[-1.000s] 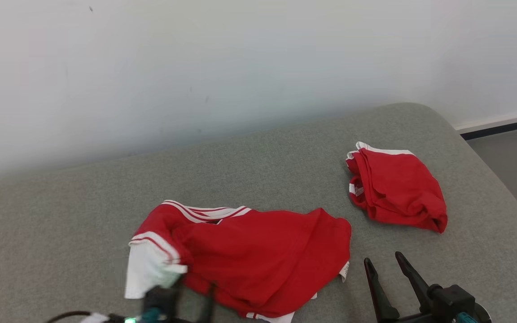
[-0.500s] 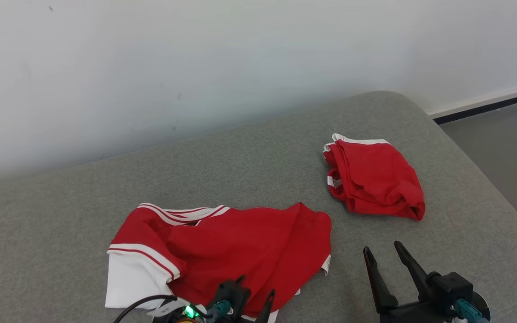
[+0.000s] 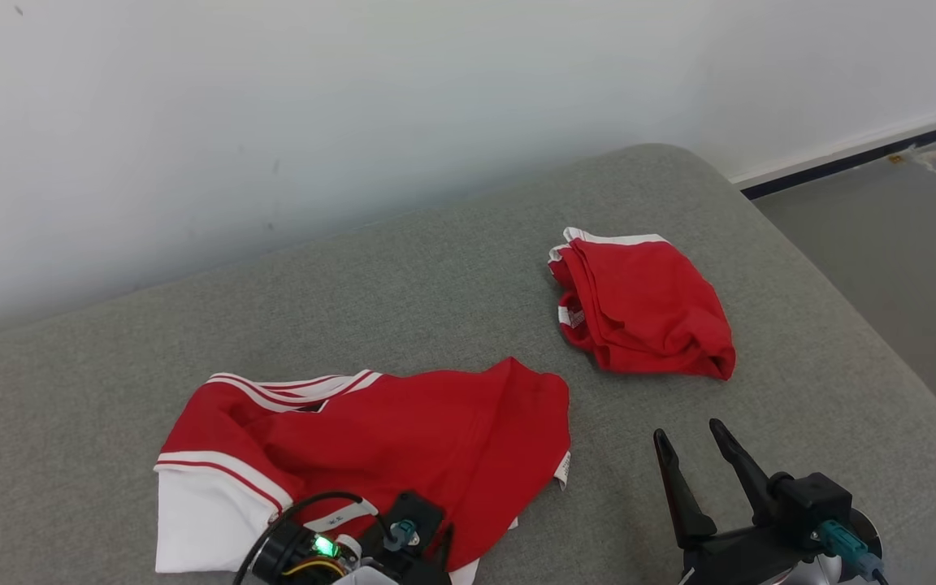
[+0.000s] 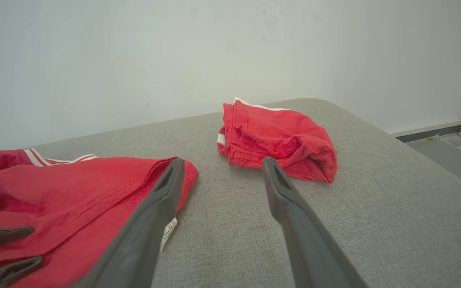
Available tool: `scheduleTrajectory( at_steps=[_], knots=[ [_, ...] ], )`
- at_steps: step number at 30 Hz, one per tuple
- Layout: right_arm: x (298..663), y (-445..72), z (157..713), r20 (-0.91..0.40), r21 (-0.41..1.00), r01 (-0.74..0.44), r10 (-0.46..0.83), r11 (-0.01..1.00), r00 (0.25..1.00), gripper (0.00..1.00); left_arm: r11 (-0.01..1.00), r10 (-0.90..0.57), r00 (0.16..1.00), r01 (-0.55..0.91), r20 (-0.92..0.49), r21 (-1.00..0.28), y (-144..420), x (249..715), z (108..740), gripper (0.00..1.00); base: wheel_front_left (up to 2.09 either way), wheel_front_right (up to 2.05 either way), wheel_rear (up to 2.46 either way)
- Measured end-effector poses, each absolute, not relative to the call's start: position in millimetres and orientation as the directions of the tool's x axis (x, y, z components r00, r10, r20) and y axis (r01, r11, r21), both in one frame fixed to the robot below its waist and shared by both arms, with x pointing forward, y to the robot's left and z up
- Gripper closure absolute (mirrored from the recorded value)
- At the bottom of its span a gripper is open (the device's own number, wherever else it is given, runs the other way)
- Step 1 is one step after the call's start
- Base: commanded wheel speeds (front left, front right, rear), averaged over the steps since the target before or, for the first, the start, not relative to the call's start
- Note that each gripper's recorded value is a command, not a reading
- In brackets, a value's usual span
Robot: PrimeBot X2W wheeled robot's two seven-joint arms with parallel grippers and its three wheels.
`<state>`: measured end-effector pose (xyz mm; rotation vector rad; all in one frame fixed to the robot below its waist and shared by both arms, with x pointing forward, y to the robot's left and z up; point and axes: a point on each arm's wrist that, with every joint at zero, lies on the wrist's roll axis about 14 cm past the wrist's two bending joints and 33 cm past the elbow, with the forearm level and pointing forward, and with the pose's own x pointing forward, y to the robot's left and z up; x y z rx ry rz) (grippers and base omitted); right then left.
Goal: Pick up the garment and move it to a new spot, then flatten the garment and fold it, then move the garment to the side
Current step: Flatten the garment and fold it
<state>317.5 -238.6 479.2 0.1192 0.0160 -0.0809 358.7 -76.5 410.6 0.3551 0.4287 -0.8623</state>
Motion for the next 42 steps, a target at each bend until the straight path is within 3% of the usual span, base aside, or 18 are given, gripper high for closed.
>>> scheduleTrajectory(
  at_steps=[1, 3, 13, 19, 23, 28, 37, 39, 42],
  knots=[
    [316.9, -239.5, 478.3, -0.024, 0.118, 0.085, -0.082, 0.989, 0.996, 0.00, 0.610, -0.644, 0.584, 0.782, -0.493, 0.128, -76.0, 361.2, 411.1, 0.72, 0.00, 0.00, 0.00],
    [316.5, -240.2, 478.3, -0.024, 0.120, 0.087, -0.085, 0.989, 0.996, 0.00, 0.620, -0.642, 0.592, 0.775, -0.487, 0.123, -75.3, 363.6, 411.6, 1.00, 0.00, 0.00, 0.00],
    [319.3, -234.9, 481.1, -0.013, 0.118, 0.063, -0.062, 0.991, 0.998, 0.00, 0.667, -0.680, 0.662, 0.737, -0.316, 0.108, -80.9, 385.4, 457.0, 1.00, 0.00, 0.00, 0.00],
    [320.6, -220.0, 484.8, 0.005, 0.119, 0.017, -0.018, 0.993, 1.000, 0.00, 0.682, -0.720, 0.694, 0.710, -0.013, 0.176, -96.0, 419.3, 563.2, 1.00, 0.00, 0.00, 0.00],
    [320.7, -208.9, 485.7, 0.011, 0.119, -0.013, 0.012, 0.993, 1.000, 0.00, 0.681, -0.729, 0.664, 0.681, 0.164, 0.268, -103.3, 432.8, 643.7, 1.00, 0.00, 0.00, 0.00],
    [319.2, -204.5, 488.4, 0.023, 0.122, -0.024, 0.021, 0.992, 1.000, 0.00, 0.691, -0.720, 0.571, 0.634, 0.394, 0.346, -113.1, 425.5, 750.0, 1.00, 0.00, 0.00, 0.00],
    [316.8, -210.0, 489.6, 0.028, 0.123, -0.009, 0.006, 0.992, 1.000, 0.00, 0.755, -0.571, 0.409, 0.603, 0.712, 0.259, -86.6, 391.0, 874.6, 1.00, 0.00, 0.00, 0.00],
    [316.5, -208.7, 489.0, 0.027, 0.125, -0.013, 0.009, 0.992, 1.000, 0.00, 0.793, -0.513, 0.437, 0.571, 0.739, 0.213, -64.8, 397.3, 881.6, 1.00, 0.00, 0.00, 0.00],
    [316.3, -204.0, 489.4, 0.030, 0.127, -0.027, 0.024, 0.991, 0.999, 0.00, 0.858, -0.422, 0.595, 0.505, 0.685, 0.090, -19.5, 431.1, 841.8, 1.00, 0.00, 0.00, 0.00]
  ],
)
